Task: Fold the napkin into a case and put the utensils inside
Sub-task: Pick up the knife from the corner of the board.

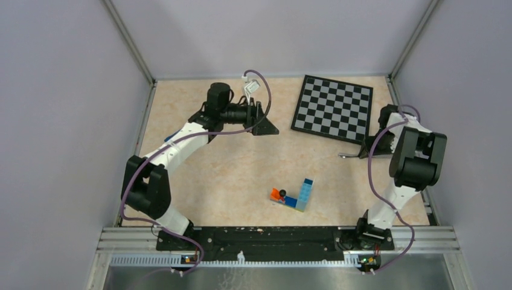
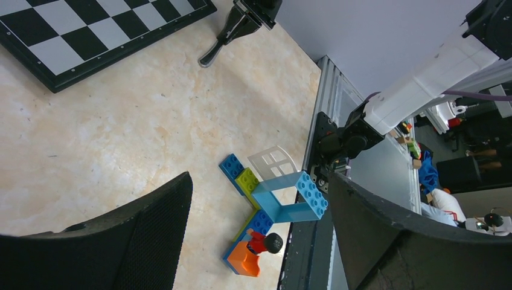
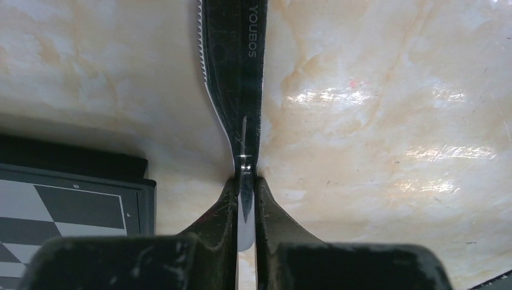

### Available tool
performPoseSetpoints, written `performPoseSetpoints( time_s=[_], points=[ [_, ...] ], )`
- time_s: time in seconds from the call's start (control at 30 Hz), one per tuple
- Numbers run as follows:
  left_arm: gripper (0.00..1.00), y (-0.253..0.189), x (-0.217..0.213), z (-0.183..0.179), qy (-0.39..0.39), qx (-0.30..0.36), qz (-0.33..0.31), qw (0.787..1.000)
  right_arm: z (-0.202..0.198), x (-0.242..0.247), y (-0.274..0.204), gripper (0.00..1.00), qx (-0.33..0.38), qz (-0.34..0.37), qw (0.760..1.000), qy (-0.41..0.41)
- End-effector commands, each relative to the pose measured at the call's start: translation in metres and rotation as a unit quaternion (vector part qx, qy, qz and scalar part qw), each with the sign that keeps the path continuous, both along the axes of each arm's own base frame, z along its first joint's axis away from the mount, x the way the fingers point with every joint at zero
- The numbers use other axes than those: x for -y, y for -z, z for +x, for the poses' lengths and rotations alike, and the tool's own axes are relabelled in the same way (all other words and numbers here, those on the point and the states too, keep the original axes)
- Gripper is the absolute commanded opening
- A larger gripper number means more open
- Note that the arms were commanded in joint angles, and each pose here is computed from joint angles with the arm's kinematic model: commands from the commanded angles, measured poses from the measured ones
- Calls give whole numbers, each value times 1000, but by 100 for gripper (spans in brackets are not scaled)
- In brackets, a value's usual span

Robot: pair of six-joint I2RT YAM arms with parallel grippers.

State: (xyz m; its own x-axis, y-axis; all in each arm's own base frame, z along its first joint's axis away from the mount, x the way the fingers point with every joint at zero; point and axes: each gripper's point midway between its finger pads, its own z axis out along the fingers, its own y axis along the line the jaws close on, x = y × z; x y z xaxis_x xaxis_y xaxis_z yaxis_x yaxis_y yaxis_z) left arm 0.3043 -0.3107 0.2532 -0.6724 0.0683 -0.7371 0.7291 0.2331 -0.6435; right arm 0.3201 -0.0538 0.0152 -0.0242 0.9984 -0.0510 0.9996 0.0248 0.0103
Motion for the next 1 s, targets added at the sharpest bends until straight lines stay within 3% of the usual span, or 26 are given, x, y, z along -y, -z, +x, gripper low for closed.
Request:
performPoseSetpoints(
  time_s=[0.0,0.23,0.33,0.6,0.77,0.87,0.97],
  points=[
    [87,-17,-5,-1,3,26,-21,999,-28,2,30,0,-45,-15,998,36],
    [87,-14,-8,3,-3,22,-20,1000,-54,-10,8,0,-54,3,998,13],
    [87,-13,-10,6,-8,24,-19,1000,-57,-14,-6,0,-17,-2,1000,-12],
    [86,5,-15,18,-24,4,-8,1000,-55,-7,-23,0,93,-103,977,-163],
    [86,13,-17,23,-29,-4,-2,1000,-28,-6,-66,0,155,-212,918,-299],
    [86,14,-20,25,-32,-4,0,999,-11,-14,-94,0,201,-261,866,-376],
    [86,15,-27,32,-46,-5,0,999,1,-29,-118,0,230,-293,800,-470]
  ],
)
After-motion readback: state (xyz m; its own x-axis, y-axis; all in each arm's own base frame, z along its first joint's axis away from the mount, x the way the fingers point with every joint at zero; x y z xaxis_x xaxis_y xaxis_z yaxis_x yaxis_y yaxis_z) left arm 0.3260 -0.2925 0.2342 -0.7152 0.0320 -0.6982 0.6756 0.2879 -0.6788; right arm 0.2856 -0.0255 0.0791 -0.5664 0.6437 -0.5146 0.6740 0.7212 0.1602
